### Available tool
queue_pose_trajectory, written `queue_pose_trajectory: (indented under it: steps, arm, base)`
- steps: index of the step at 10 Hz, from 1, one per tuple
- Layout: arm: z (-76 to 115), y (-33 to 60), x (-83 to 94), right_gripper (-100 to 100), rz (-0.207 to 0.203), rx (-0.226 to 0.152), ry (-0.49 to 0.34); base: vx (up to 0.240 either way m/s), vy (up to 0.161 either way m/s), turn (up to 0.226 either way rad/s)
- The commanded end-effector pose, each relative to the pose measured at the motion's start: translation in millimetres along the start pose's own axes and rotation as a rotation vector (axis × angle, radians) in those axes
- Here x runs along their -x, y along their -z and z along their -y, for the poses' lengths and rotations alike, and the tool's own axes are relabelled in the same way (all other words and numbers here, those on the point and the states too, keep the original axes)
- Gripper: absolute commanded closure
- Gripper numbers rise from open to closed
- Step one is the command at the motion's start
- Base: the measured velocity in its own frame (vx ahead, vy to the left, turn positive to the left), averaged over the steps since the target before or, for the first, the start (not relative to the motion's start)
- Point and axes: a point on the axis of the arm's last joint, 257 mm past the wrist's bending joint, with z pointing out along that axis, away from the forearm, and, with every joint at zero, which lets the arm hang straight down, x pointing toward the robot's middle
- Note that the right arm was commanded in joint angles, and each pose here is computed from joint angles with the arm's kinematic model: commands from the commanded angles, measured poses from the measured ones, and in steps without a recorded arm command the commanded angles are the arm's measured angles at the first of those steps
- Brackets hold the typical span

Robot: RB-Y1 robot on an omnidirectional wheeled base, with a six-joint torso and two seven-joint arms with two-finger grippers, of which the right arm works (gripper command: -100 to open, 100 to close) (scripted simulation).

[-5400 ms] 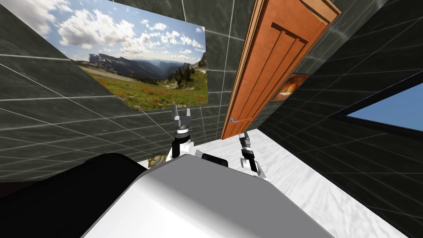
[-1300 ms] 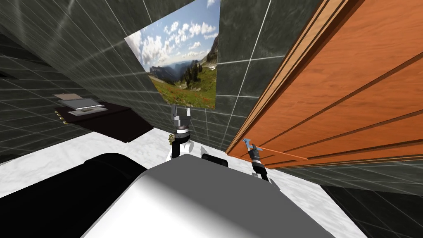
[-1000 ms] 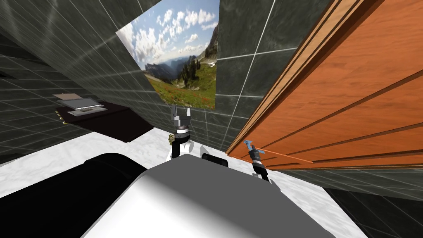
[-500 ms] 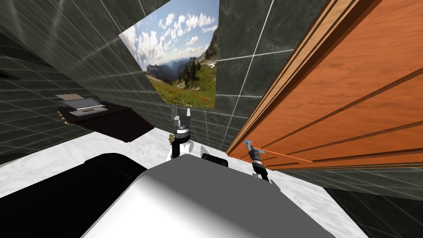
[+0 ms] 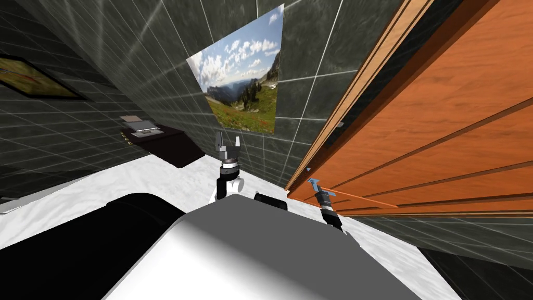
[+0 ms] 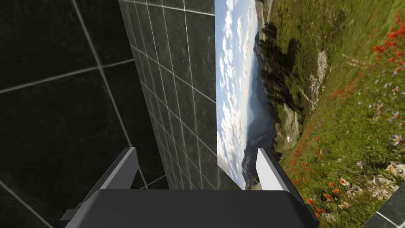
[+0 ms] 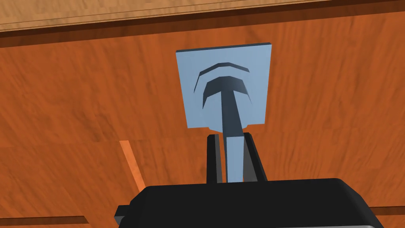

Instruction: Pull the door open

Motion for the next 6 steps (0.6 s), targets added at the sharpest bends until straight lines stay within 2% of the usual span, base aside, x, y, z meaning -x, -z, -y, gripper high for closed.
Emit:
queue_pose_trajectory:
  steps: [1, 5, 6]
  arm:
    - [-0.2, 7.1, -0.5, 100, -0.019, 0.001, -0.001]
    - [-0.8, 22.9, 2.2, 100, -0.057, -0.003, -0.001]
    - [-0.7, 20.2, 3.2, 100, -0.048, -0.005, 0.001]
  base:
    - [-0.21, -0.088, 0.198]
    - [-0.223, -0.075, 0.164]
    - [-0.091, -0.032, 0.024]
